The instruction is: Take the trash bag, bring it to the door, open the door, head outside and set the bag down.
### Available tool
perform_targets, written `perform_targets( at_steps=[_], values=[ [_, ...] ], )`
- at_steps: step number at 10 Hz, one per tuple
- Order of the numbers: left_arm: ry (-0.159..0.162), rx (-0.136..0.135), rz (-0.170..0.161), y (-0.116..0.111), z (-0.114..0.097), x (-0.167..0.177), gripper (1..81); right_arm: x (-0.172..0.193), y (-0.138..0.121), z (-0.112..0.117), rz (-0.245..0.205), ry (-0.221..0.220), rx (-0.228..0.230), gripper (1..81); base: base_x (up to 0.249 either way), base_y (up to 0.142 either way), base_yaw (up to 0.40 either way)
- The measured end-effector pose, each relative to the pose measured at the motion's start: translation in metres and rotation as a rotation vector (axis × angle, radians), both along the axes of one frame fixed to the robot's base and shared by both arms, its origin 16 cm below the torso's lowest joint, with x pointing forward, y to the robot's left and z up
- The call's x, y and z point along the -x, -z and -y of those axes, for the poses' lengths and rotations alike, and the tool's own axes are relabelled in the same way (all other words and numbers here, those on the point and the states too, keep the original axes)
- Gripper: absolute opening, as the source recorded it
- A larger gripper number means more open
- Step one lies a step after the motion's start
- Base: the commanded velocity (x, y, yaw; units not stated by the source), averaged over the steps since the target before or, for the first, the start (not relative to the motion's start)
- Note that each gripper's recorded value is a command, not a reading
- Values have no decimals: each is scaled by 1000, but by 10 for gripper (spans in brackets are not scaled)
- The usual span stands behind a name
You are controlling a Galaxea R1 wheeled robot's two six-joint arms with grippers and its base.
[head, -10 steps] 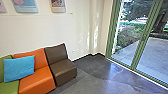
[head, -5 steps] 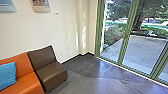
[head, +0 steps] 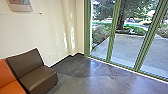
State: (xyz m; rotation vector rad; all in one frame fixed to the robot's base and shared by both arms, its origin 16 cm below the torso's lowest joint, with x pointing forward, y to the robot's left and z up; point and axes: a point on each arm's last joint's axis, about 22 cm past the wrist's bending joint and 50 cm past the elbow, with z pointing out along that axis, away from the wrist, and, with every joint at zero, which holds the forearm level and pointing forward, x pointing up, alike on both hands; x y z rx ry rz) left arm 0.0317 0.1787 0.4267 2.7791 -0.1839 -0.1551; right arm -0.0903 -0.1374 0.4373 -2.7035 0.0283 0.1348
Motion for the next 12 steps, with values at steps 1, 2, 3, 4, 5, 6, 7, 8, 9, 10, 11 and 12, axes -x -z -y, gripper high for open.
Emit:
perform_targets(
  at_steps=[1,2,3,4,5,6,7,8,9,10,11,12],
  values=[
    [-1,-1,2,0,0,0,10,4,0,0,-5,0,0,811,0,0,-337],
    [-4,-3,11,1,-1,-2,10,10,-1,-1,-13,0,-1,811,0,0,-337],
    [-4,-4,13,1,-1,-3,10,11,-2,-4,-15,3,-4,811,0,0,-338],
    [-4,-4,13,1,-1,-3,10,10,-2,-5,-13,3,-5,811,0,0,-338],
    [-4,-6,14,1,-3,-3,10,10,-2,-4,-14,3,-5,811,0,0,-337],
    [-4,-6,18,1,-3,-4,10,8,-1,-5,-8,3,-5,811,0,0,-337],
    [-4,-6,23,0,-3,-5,10,5,-1,-5,0,3,-6,811,0,0,-338],
    [-4,-6,24,0,-3,-4,10,5,-1,-5,1,3,-5,811,0,0,-338],
    [-4,-6,21,0,-3,-2,10,5,-1,-5,0,4,-5,811,0,0,-338],
    [-3,-6,20,0,-3,-2,10,5,-1,-5,1,4,-6,811,0,0,-338],
    [4,-6,20,0,-2,-3,10,6,-1,-6,2,11,-5,811,0,0,-338],
    [25,-4,17,1,0,-4,10,6,-1,-7,5,32,-4,811,0,0,-338]
  ],
)
